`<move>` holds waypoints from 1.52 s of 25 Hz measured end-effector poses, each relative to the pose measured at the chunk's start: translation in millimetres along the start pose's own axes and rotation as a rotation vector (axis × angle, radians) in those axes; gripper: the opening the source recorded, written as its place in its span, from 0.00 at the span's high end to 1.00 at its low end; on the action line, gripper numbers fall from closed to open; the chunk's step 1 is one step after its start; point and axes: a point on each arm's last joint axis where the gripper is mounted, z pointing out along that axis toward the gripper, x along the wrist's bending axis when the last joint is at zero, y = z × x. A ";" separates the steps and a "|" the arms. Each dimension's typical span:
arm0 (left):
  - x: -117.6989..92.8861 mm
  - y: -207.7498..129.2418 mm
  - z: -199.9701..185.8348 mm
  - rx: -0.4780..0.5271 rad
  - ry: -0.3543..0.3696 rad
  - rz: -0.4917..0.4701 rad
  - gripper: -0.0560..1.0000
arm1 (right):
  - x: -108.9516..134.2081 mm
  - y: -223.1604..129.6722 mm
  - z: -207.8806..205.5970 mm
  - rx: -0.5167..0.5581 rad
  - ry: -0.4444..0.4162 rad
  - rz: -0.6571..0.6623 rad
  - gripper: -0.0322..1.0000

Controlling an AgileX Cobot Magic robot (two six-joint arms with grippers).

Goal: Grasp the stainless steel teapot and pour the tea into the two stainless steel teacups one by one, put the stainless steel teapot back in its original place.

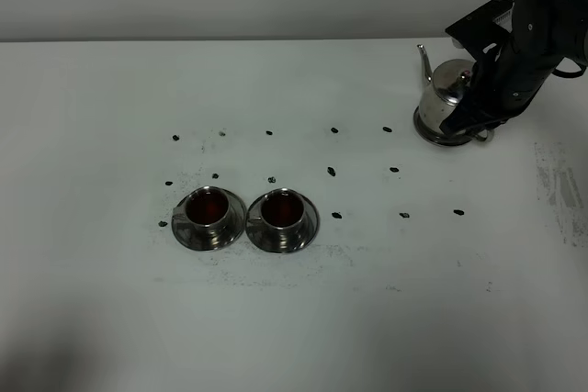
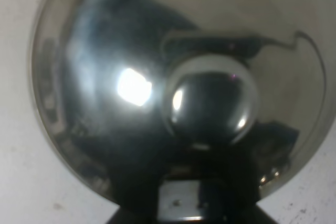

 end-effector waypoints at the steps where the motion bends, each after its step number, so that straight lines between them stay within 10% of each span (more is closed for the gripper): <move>1: 0.0 0.0 0.0 0.000 0.000 0.000 0.33 | 0.0 0.1 0.0 -0.001 0.000 0.000 0.79; 23: 0.0 0.0 0.0 0.000 0.000 0.000 0.33 | 0.1 0.4 6.1 0.001 0.001 -0.004 0.78; 38: 0.0 0.0 0.0 0.000 0.000 0.000 0.33 | -5.4 4.3 -13.3 0.042 -0.017 -0.022 0.37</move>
